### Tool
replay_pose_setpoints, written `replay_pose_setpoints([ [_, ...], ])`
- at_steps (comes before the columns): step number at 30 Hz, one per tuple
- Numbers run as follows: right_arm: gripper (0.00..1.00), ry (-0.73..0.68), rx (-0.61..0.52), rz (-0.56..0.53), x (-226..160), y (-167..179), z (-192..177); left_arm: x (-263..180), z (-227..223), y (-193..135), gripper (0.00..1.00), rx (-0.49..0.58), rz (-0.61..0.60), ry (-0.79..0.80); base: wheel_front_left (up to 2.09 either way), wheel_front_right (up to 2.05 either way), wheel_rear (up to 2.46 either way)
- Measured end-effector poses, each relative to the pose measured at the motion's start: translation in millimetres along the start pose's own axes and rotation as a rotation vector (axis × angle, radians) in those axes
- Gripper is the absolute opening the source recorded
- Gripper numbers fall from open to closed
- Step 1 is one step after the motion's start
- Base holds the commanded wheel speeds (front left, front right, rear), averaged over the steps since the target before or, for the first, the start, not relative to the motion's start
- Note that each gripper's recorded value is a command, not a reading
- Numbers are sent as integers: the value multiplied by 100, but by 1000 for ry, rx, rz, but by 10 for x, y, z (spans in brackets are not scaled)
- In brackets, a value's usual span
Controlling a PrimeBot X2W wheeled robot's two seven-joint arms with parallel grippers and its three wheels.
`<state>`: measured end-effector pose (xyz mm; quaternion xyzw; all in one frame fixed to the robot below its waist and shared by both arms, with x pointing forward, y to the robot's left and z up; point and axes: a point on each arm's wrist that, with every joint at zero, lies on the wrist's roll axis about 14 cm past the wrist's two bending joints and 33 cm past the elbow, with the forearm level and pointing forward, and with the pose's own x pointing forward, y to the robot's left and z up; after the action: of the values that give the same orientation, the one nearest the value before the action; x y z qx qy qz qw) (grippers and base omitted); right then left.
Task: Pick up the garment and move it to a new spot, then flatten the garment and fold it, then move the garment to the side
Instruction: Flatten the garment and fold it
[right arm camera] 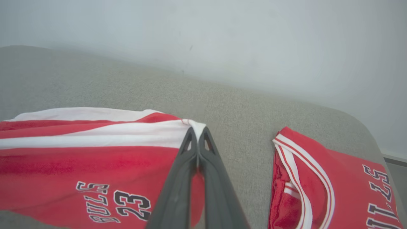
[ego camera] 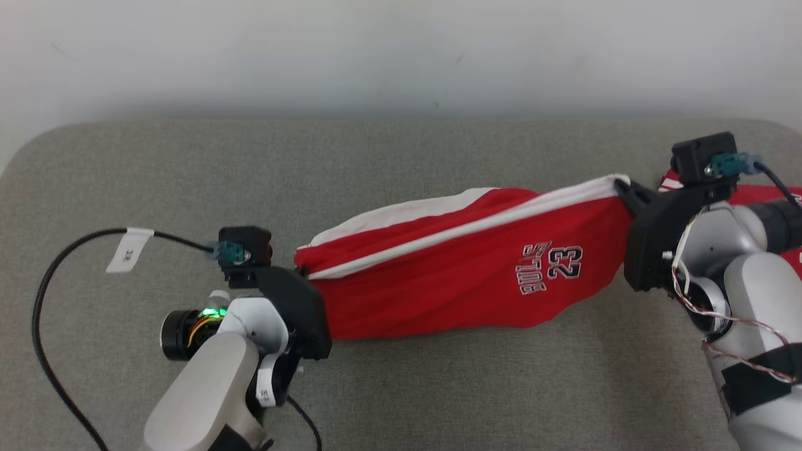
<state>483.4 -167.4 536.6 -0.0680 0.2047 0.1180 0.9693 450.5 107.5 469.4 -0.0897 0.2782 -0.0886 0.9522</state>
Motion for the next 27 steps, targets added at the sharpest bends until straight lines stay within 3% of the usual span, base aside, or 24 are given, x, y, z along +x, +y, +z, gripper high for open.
replay_pose_setpoints([
  [14,0,-5,-33,0,1011,-18,25,559,194,243,0,-35,85,-20,0,0,0],
  [15,0,3,-36,5,1065,6,-3,578,199,258,6,-37,86,-19,0,0,0],
  [17,0,11,-28,13,1158,49,-44,603,213,299,76,-39,97,-21,0,0,0],
  [18,22,10,-25,15,1200,66,-55,610,247,321,100,-41,103,-37,0,0,0],
  [19,100,8,-17,20,1239,91,-64,617,278,348,100,-44,110,-50,0,0,0],
  [24,100,-31,2,40,1378,213,-63,629,280,462,100,-56,132,-71,0,0,0],
  [27,100,-129,-3,50,1401,268,139,623,375,469,100,-64,129,-126,0,0,0],
])
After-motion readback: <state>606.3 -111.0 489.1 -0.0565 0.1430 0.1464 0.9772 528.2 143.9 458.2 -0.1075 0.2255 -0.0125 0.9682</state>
